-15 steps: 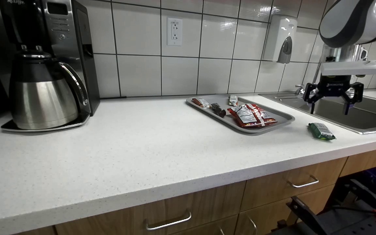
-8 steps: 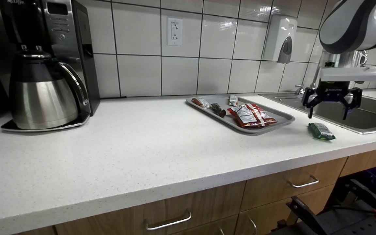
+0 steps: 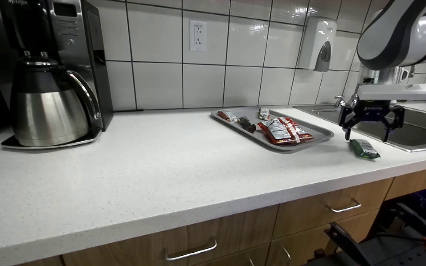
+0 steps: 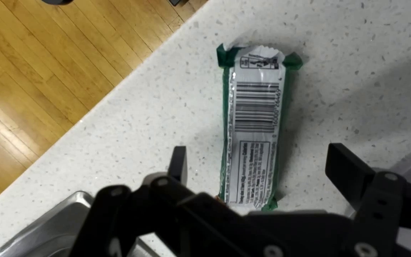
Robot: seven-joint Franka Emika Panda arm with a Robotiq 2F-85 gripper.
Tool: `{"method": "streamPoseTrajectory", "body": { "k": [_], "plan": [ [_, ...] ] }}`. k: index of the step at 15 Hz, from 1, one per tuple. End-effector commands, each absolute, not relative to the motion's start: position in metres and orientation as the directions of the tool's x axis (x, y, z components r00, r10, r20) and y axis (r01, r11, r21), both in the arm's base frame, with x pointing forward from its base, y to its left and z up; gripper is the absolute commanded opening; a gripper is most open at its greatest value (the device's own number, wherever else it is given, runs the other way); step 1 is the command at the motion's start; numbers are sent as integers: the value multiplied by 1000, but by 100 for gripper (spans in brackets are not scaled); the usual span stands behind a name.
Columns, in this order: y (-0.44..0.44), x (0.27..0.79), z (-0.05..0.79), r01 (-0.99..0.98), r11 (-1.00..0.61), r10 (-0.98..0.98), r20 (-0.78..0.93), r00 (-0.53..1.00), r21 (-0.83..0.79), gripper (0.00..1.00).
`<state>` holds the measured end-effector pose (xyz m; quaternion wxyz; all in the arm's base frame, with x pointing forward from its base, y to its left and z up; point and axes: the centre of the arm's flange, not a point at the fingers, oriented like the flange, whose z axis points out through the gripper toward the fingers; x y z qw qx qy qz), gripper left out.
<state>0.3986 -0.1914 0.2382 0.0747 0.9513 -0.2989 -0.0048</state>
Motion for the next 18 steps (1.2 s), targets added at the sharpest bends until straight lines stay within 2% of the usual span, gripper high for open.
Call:
{"method": "streamPoseTrajectory", "body": {
  "k": [1,7,8,9,11,18],
  "plan": [
    [-184,403,227,-563,-812,-561,56,826,153,100],
    [-181,403,215,-551,-820,-550,55,833,155,100],
    [-181,403,214,-552,-820,-550,55,833,153,97],
    [-182,402,214,-552,-820,-551,55,833,153,72],
    [-183,402,214,-553,-819,-552,55,832,150,69],
    [-184,404,220,-557,-820,-554,63,830,133,16]
  ]
}}
